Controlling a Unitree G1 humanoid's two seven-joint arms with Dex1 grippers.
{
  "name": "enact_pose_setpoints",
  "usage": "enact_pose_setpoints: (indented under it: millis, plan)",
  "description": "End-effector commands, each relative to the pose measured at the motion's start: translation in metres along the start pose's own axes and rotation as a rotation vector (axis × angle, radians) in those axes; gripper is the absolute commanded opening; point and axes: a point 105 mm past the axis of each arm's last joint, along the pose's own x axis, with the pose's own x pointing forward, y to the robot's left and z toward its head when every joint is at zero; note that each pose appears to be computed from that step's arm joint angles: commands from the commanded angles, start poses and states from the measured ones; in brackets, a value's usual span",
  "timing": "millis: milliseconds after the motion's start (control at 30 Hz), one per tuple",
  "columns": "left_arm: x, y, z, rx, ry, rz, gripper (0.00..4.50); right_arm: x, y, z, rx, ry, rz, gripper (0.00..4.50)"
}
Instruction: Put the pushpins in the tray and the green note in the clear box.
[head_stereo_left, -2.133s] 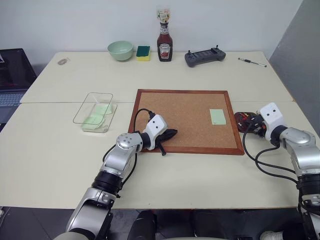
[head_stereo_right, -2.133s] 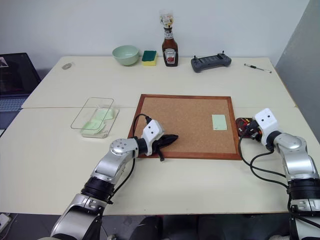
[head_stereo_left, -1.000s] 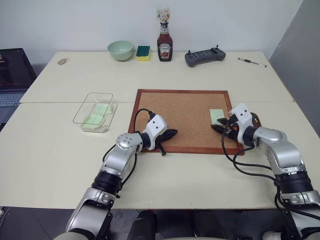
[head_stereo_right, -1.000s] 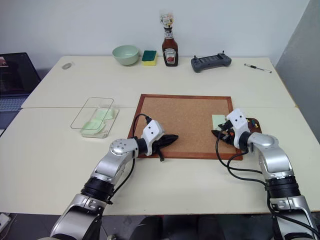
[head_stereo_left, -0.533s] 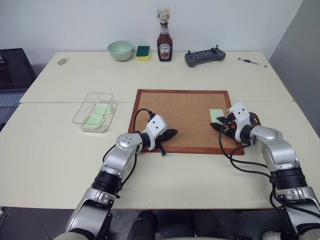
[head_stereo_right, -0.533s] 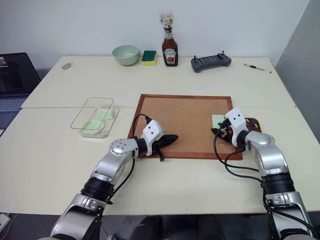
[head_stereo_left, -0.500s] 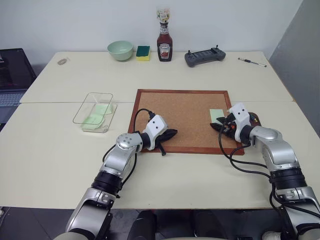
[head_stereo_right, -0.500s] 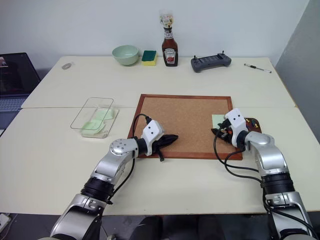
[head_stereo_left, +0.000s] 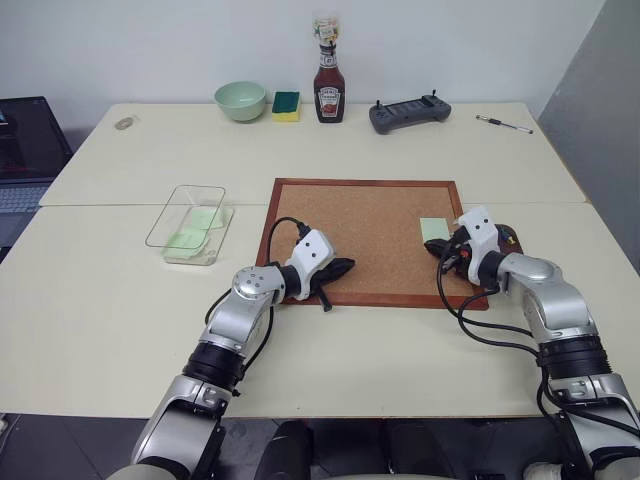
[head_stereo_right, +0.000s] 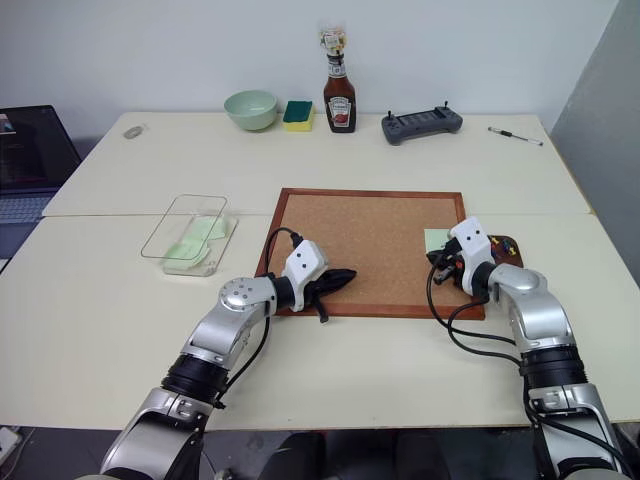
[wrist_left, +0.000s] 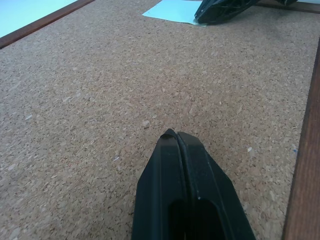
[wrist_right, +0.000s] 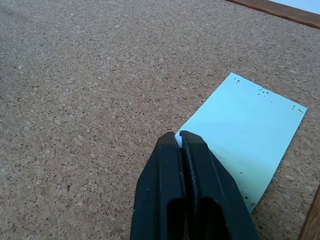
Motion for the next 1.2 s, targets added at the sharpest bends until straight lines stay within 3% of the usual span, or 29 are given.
enact_pose_setpoints:
  millis: [33,233,467,833,1200]
  plan:
    - [-0.001,-0.003,-0.013,-0.025,0.042,-0.003,0.0,-0.013,0.006,0.046,-0.059,-0.157,0.036,0.02]
    - [-0.001,-0.002,-0.012,-0.033,0.035,-0.001,0.0,-0.022,0.016,0.071,-0.105,-0.23,0.077,0.02]
    - [0.0,0.003,-0.001,-0.067,-0.008,0.02,0.0,-0.024,0.03,0.076,-0.159,-0.239,0.131,0.02]
    - [-0.017,0.016,0.042,0.031,-0.128,0.038,1.91,-0.021,0.046,0.079,-0.173,-0.26,0.185,0.0]
    - [-0.015,0.017,0.071,0.06,-0.227,-0.015,4.13,-0.025,0.062,0.087,-0.168,-0.275,0.274,0.0]
